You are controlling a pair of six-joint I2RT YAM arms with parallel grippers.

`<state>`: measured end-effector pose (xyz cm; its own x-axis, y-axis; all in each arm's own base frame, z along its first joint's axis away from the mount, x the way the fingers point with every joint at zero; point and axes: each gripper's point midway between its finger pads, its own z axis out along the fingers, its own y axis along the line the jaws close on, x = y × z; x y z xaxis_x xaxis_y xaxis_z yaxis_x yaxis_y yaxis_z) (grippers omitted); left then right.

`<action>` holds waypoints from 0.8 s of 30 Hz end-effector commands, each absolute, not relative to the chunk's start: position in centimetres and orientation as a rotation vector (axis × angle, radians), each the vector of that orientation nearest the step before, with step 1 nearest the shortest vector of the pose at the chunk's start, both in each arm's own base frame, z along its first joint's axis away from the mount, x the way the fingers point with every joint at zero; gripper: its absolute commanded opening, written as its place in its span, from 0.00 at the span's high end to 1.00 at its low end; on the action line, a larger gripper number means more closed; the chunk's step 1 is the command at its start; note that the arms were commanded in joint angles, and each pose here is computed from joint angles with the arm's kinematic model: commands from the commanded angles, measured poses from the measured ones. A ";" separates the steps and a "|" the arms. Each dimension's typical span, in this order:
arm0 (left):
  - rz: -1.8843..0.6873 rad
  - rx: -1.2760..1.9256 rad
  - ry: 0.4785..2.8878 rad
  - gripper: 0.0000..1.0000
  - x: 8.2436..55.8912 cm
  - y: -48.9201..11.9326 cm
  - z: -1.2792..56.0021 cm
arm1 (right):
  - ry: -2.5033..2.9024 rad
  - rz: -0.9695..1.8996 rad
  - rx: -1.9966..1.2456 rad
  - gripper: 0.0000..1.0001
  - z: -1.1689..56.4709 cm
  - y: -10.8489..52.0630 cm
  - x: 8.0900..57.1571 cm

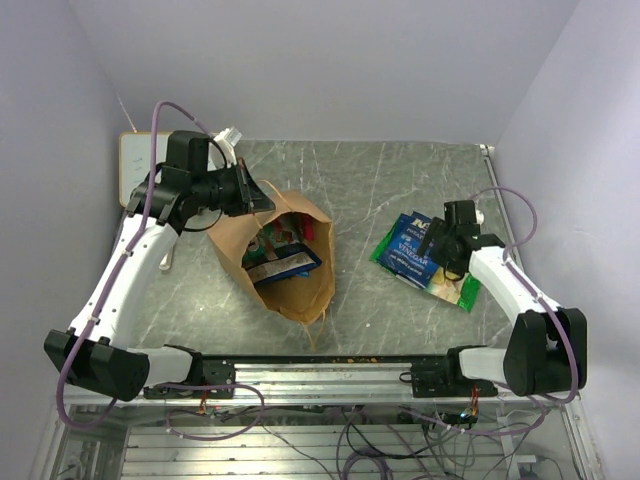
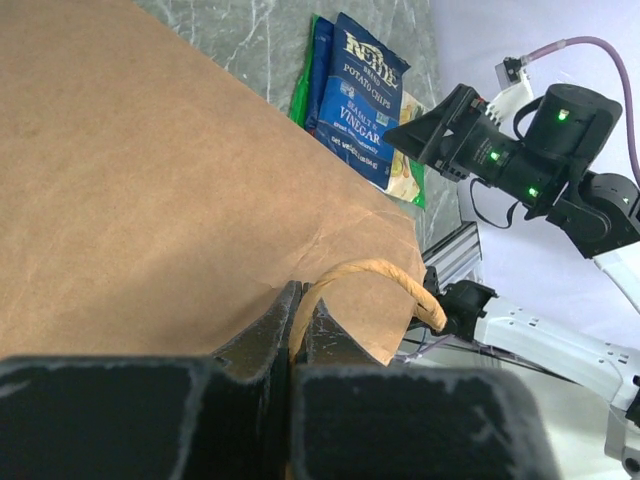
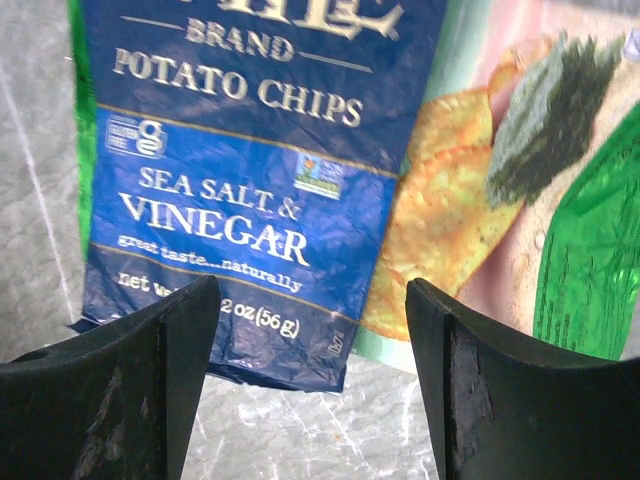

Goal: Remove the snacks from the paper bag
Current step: Place the snack at the center of the board, then take out the snack from the paper bag.

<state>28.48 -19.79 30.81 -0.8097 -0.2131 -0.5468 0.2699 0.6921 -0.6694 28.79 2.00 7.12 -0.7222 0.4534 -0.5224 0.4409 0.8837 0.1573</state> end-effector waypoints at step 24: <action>-1.136 -0.224 2.267 0.93 27.5 -19.9 31.7 | 2.278 0.735 -0.617 0.26 16.6 25.3 24.2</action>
<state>28.22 -20.09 30.90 -0.8227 -0.3673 -0.4339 0.1219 0.6315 -0.7657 28.13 23.04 16.22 -0.7098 -0.1476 -0.6888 -0.4687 0.8289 0.3053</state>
